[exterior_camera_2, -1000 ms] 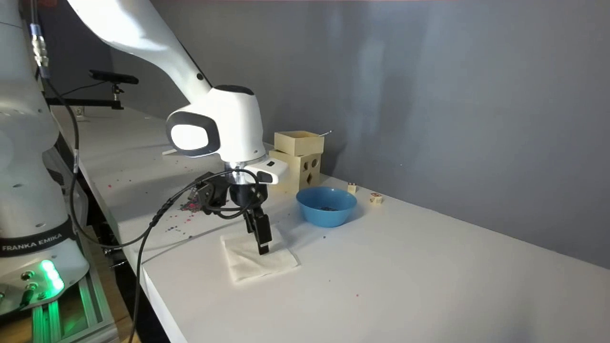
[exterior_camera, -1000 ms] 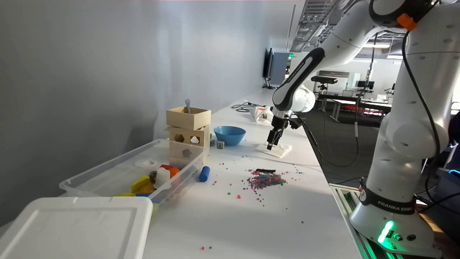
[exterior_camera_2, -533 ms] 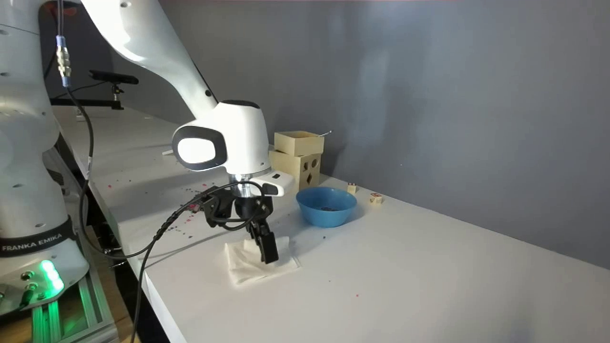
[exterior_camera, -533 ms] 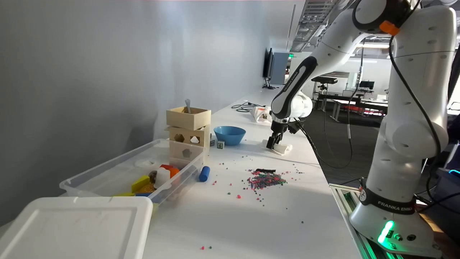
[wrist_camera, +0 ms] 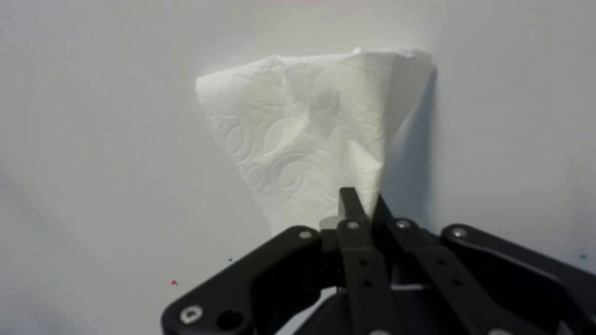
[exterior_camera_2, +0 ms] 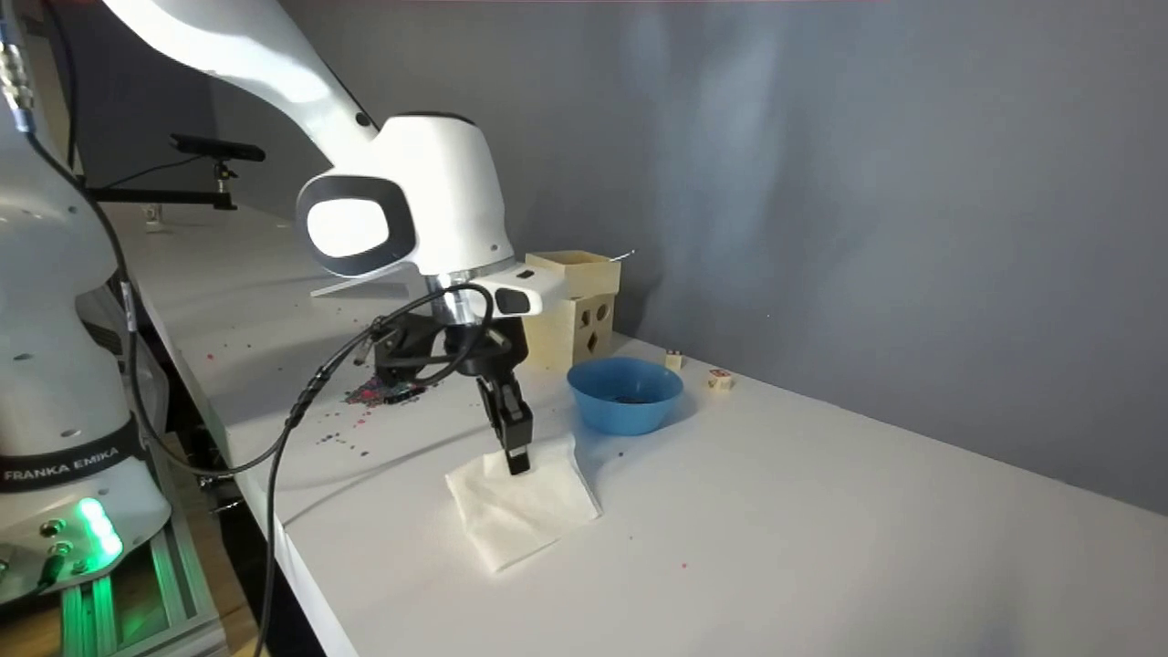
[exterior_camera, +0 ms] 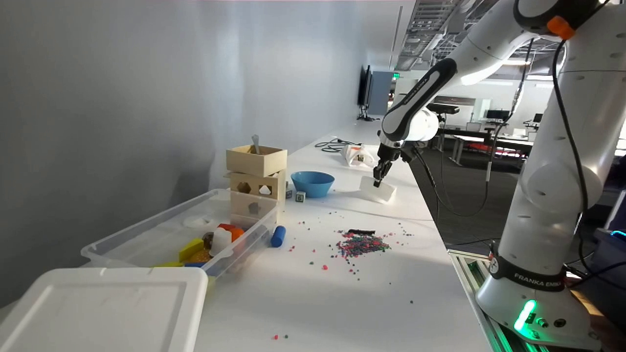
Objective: Use the white napkin to wipe the cereal on the counter to the left.
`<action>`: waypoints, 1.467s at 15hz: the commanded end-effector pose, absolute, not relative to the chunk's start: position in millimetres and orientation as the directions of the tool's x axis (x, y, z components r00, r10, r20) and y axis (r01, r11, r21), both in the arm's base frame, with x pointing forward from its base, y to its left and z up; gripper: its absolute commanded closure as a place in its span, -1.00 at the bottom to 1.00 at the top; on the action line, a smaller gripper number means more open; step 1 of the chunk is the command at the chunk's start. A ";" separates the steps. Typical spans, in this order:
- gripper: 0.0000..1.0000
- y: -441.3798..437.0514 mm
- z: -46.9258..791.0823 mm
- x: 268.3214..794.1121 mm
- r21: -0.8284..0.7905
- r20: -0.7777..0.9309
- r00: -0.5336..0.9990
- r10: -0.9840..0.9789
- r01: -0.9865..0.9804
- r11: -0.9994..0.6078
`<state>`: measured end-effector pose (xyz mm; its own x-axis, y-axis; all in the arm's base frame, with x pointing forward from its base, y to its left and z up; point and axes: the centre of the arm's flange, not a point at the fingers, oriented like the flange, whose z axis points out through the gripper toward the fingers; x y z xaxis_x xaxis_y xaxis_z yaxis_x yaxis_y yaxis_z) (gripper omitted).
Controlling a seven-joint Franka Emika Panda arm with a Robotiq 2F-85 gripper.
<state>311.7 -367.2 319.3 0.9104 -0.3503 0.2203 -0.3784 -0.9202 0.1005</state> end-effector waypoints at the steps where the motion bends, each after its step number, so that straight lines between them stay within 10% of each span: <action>1: 1.00 -359.0 341.7 297.1 0.093 0.198 0.914 -0.354 -0.377 -0.922; 9: 0.99 -329.5 320.8 230.9 0.080 -0.091 0.933 -0.349 -0.342 -0.936; 22: 0.99 -230.2 293.2 209.9 0.109 -0.072 0.893 -0.444 -0.436 -0.893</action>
<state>241.5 -275.2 286.8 0.9003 -0.4252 -0.0929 -0.4157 -0.9033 0.1056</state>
